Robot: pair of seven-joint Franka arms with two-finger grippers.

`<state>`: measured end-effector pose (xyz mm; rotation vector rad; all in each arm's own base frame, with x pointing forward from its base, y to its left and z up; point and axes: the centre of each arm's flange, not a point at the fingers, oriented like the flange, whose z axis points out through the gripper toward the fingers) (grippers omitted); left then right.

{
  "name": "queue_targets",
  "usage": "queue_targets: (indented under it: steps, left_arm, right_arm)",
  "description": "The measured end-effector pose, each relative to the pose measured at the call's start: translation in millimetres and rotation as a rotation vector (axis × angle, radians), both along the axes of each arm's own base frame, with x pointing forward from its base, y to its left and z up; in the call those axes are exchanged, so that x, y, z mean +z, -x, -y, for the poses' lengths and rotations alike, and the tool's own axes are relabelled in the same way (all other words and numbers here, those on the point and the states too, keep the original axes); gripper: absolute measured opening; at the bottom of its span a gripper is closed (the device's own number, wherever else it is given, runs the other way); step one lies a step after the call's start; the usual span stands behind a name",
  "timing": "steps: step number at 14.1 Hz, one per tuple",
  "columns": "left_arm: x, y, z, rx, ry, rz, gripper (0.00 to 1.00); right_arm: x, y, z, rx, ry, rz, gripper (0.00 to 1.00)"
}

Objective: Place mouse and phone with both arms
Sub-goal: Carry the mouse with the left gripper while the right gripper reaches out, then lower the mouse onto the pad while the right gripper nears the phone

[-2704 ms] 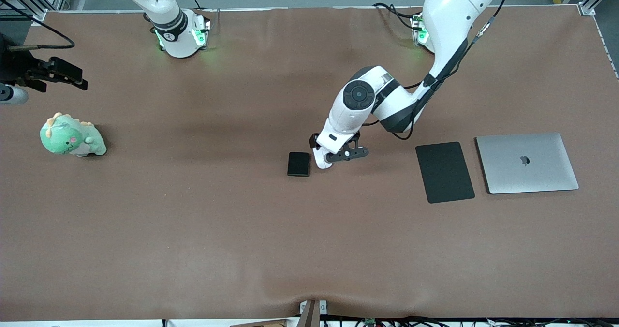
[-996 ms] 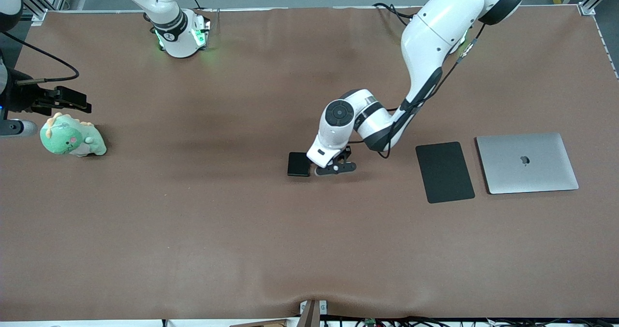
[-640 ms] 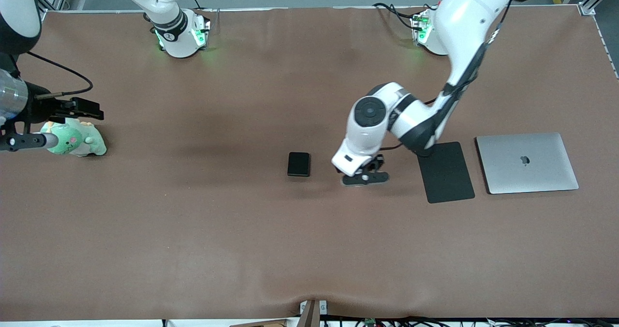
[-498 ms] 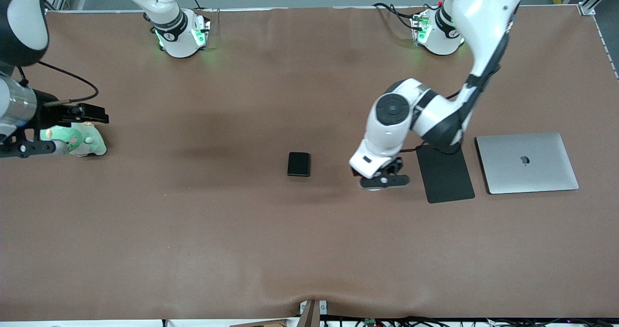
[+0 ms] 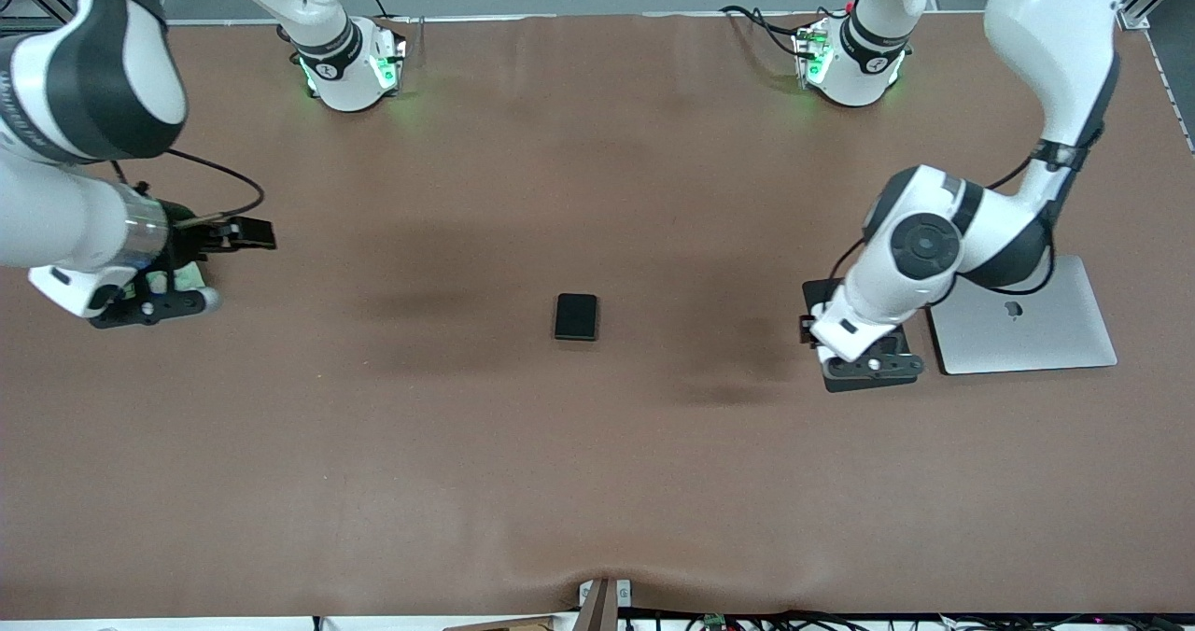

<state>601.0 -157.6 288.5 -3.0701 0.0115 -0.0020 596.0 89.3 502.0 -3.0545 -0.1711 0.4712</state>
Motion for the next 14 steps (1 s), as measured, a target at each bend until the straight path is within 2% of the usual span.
queue_targets:
  steps: [3,7,10,14]
  left_arm:
    - [-20,8,-20,0.014,0.005,-0.027,0.61]
    - [-55,17,-48,0.034,0.055,0.006,0.61]
    - [-84,24,-76,0.029,0.069,0.016,0.61]
    - [-100,29,-80,0.029,0.093,0.012,0.61]
  right_arm:
    - [-22,2,-31,-0.039,-0.023,-0.021,1.0]
    - [-38,0,-52,-0.127,-0.063,-0.031,1.0]
    - [-54,8,-103,-0.183,-0.041,-0.011,1.0]
    - [-79,32,-179,-0.219,-0.003,0.009,1.0]
